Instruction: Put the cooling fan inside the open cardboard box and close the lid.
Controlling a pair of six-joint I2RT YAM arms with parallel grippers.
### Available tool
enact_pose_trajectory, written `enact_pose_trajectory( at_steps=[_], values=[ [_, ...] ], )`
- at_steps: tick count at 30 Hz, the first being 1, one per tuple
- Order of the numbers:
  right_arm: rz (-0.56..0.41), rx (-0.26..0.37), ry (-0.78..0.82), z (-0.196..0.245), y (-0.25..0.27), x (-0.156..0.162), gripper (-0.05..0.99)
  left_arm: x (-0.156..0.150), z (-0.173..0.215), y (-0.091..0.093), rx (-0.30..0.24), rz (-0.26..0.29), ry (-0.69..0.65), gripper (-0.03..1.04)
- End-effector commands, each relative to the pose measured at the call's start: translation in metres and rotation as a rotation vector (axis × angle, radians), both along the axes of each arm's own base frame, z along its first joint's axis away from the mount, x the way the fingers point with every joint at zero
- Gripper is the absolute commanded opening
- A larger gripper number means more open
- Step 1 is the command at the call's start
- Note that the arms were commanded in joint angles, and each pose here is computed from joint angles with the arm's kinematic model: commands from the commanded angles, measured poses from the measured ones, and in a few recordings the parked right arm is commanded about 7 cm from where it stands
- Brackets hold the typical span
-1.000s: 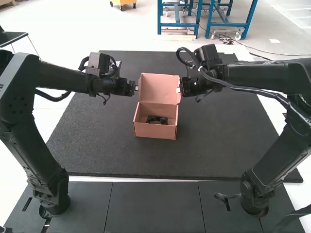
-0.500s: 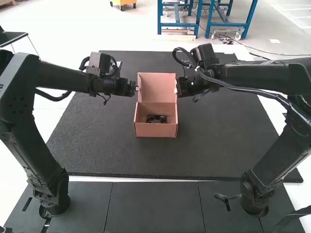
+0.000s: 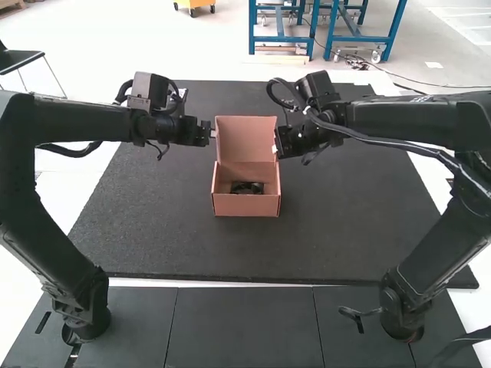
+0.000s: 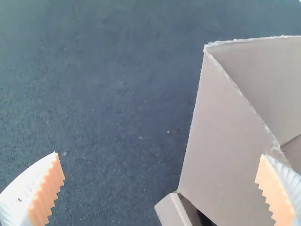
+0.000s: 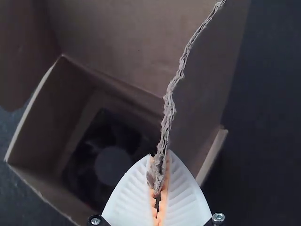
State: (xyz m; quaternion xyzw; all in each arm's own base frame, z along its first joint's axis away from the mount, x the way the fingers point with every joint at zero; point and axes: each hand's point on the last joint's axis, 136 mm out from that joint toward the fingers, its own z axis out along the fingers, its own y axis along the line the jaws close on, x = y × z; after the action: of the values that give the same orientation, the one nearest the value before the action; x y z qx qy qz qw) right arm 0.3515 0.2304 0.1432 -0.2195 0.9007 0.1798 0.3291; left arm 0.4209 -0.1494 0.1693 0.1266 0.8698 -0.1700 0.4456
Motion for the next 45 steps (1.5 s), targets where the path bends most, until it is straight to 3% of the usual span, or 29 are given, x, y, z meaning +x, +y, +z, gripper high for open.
enact_pose_trajectory(
  at_steps=[1,11,21,45],
  values=[
    [0.055,0.038,-0.008,0.013,0.019,-0.006,-0.02,0.001,0.036,-0.005,-0.029,-0.008,-0.068,0.96],
    [0.056,0.022,0.012,0.004,0.016,-0.009,-0.02,-0.011,0.02,-0.001,-0.014,0.007,-0.031,0.96],
    [0.061,0.002,0.036,-0.006,0.009,-0.015,-0.02,-0.02,-0.017,0.003,-0.047,0.057,0.077,0.96],
    [0.069,-0.011,0.101,-0.028,0.007,-0.03,-0.02,-0.036,-0.051,0.004,-0.019,0.038,0.129,0.96]
  ],
)
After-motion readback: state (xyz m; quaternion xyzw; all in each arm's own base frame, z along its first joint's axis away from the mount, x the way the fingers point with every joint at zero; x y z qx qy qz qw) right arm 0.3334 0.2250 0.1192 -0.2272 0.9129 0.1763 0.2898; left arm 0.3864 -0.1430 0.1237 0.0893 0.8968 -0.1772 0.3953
